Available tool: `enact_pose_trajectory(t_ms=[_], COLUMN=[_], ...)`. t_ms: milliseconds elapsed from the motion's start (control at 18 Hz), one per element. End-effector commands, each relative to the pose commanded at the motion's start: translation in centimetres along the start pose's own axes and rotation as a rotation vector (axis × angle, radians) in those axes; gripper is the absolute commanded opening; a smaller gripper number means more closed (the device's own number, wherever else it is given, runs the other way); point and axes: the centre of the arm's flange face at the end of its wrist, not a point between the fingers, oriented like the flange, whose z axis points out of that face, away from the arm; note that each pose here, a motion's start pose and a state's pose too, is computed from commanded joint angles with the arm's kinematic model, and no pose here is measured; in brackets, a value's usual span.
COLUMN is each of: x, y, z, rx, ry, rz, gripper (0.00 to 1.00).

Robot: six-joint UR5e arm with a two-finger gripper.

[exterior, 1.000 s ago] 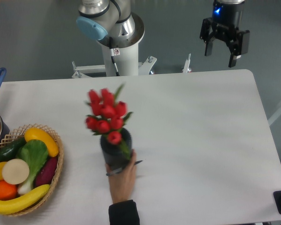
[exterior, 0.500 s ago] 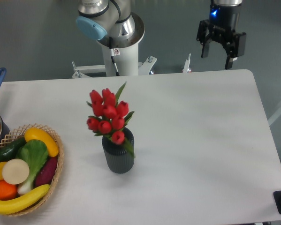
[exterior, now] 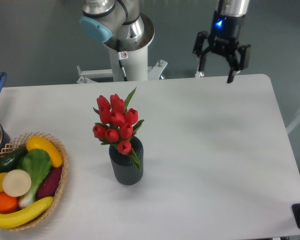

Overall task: Pick up the flowers from the vase
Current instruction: 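Move the open gripper down toward the tulip stems above the vase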

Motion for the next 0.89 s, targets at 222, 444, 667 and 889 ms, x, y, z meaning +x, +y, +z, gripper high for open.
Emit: enact_pose_trajectory(t_ms=[222,444,667,889], x=[0.4,1.1,2.1,3.2], y=[-2.1,-3.5,-4.3,-5.0], z=[4.4,9.0,11.7,14.0], rx=[0.076,0.107,0.246,0.329], ry=[0.019,0.080,0.150,0.213], rz=[0.046,0.099,0.076,0.052], gripper=[1.00,1.00,1.00,1.00])
